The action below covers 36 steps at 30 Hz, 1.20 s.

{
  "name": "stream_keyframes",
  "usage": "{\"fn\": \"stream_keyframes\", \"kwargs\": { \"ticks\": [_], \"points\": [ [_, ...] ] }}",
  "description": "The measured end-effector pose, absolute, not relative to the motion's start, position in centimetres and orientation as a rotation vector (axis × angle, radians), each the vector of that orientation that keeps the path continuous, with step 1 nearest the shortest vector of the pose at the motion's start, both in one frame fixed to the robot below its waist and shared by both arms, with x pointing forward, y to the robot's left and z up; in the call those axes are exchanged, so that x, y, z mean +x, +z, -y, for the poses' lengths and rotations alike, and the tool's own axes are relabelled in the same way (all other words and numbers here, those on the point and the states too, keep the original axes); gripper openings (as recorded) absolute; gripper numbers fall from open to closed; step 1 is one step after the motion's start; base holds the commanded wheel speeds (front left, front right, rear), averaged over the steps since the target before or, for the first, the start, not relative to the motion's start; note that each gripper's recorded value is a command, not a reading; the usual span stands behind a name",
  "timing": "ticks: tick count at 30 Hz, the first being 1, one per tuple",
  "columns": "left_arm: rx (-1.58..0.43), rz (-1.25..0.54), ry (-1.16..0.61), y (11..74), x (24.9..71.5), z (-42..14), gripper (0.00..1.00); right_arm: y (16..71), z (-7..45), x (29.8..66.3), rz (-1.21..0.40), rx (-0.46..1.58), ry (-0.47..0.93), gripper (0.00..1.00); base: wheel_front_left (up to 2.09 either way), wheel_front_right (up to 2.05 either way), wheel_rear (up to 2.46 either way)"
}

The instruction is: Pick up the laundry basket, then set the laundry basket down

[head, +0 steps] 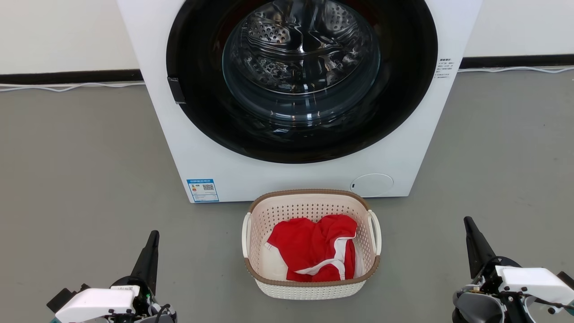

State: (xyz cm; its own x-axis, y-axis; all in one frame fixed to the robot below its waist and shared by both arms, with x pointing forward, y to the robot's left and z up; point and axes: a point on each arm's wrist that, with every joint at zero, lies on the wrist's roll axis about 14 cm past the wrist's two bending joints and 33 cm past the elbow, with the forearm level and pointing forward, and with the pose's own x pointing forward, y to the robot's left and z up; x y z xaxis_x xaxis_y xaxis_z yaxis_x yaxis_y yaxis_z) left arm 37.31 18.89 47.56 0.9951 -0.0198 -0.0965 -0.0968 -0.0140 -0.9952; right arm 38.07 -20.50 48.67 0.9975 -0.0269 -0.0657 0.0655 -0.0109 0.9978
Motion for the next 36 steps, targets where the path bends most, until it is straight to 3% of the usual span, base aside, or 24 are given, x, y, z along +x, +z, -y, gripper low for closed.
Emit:
{"fn": "stream_keyframes", "kwargs": {
  "ticks": [36],
  "points": [
    [-1.584, -0.091, 0.061, 47.56, 37.31, -18.88, 0.00, 48.68, 20.50, 38.07, -0.030, 1.580, -0.073, 0.00, 0.00, 0.00, 0.00]
  ]
}}
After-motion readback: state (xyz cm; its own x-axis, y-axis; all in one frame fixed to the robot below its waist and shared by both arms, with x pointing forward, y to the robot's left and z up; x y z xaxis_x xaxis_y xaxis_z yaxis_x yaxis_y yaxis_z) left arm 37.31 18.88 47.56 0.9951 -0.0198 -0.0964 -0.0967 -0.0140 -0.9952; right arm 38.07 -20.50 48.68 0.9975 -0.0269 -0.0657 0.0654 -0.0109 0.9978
